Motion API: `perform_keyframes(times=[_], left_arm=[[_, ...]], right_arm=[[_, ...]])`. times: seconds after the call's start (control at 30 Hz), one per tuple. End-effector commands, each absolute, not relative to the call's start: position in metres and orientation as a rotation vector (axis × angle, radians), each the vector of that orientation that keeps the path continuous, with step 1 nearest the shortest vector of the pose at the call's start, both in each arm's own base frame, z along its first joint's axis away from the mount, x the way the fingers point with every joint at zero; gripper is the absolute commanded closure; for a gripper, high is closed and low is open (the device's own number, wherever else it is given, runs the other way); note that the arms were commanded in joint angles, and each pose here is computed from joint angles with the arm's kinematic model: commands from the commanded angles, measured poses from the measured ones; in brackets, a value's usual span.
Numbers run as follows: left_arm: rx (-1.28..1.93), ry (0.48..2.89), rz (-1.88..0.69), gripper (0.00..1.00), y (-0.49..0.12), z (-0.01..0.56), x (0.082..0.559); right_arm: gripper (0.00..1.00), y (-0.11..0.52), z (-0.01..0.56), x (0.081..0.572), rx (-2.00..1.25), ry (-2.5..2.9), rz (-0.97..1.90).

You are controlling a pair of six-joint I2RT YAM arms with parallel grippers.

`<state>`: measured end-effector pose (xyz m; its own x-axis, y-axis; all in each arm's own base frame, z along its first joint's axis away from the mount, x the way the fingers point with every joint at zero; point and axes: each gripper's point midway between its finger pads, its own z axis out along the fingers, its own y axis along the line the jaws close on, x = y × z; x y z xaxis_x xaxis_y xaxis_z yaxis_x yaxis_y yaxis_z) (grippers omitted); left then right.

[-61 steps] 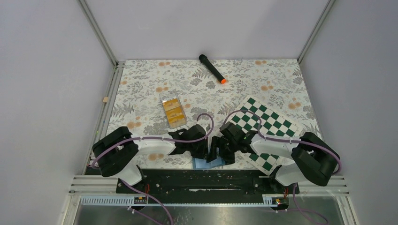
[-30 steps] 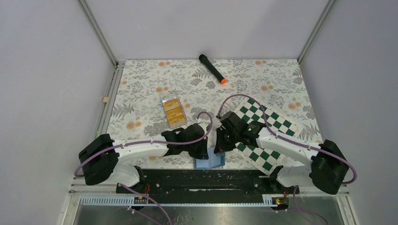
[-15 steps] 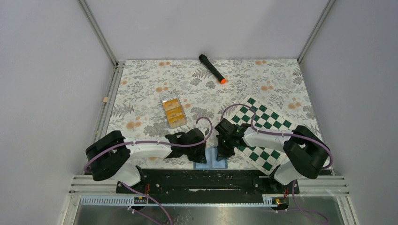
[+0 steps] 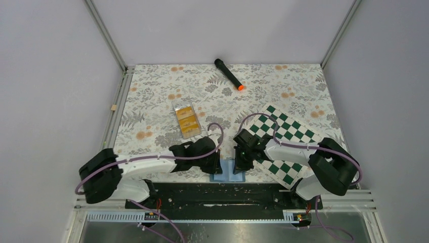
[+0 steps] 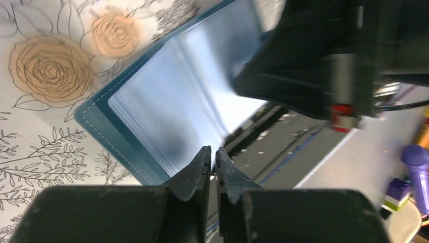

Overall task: Put the credit cards into the card holder
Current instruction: Move the storage box to the center of the board.

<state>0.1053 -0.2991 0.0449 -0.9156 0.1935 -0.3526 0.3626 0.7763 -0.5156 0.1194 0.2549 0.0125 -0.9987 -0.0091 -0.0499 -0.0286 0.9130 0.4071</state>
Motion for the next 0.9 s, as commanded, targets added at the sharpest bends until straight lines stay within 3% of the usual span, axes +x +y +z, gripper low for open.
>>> perform_keyframes(times=[0.0,0.07,0.3,0.43,0.67,0.87], left_arm=[[0.390,2.448,-0.998,0.87,-0.313,0.115,0.127],[0.328,2.383,-1.021,0.77,-0.308,0.135,0.136],[-0.006,2.202,-1.153,0.52,-0.259,0.177,0.174],[-0.189,2.123,-1.083,0.38,-0.215,0.183,0.198],[-0.431,2.345,-0.763,0.35,-0.144,0.135,0.232],[-0.501,2.498,-0.595,0.41,-0.113,0.102,0.269]], right_arm=[[1.00,0.261,0.029,0.122,-0.101,2.960,0.739],[0.98,0.265,0.040,0.124,-0.119,2.919,0.791],[0.75,0.278,0.088,0.140,-0.100,2.752,0.923],[0.65,0.283,0.105,0.148,-0.097,2.728,0.941],[0.59,0.284,0.115,0.151,-0.096,2.731,0.945],[0.58,0.284,0.124,0.145,-0.115,2.717,0.996]])
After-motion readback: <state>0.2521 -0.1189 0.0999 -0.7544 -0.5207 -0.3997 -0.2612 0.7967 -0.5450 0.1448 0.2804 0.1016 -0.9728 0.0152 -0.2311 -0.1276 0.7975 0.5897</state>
